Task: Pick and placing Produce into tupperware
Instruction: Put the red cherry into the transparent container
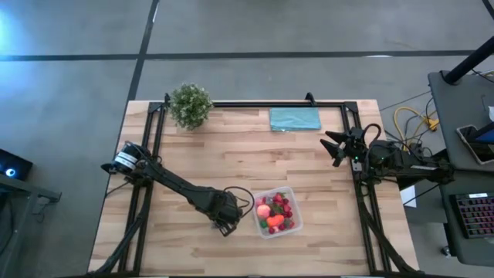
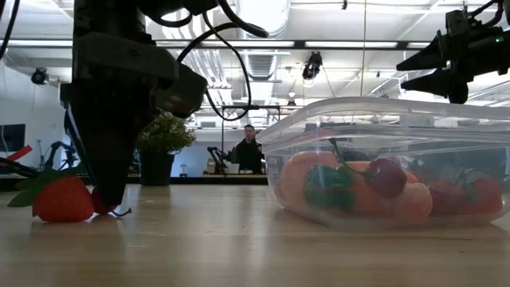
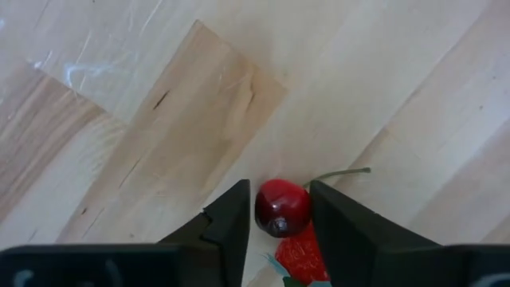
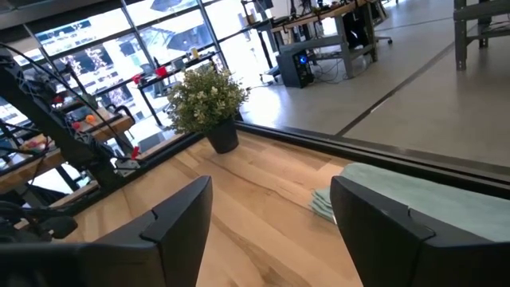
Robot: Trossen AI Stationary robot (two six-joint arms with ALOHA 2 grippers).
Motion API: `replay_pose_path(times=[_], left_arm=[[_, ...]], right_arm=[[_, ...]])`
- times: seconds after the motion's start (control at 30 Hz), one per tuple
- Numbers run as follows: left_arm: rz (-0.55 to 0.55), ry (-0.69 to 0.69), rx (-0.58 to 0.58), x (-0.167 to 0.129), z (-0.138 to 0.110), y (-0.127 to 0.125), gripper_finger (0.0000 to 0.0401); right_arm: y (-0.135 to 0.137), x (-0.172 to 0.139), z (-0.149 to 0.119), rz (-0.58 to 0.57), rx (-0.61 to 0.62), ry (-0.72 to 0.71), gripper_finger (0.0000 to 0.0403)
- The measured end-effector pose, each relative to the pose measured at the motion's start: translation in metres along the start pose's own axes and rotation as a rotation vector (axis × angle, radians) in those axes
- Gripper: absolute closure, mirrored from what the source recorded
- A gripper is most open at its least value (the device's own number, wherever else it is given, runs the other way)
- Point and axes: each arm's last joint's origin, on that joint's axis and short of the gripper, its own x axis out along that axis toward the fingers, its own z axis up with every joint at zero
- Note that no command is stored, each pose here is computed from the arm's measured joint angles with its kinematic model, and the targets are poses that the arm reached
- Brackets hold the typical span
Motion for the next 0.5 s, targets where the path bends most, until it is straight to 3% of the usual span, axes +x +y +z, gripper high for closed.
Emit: replay_pose_path(times=[0.37,0.5], left_arm=[[-0.006,-0.004,0.022,-0.002,0.001,-0.002,0.0318],[-0.116,-0.070,0.070,-0.021,0.011,-0.021,0.0319]], right_arm=[[0.000,0.000,0.000,0.000,0.000,0.000,0.0150],[0.000,0.000,0.000,0.000,0.000,0.000,0.0155]])
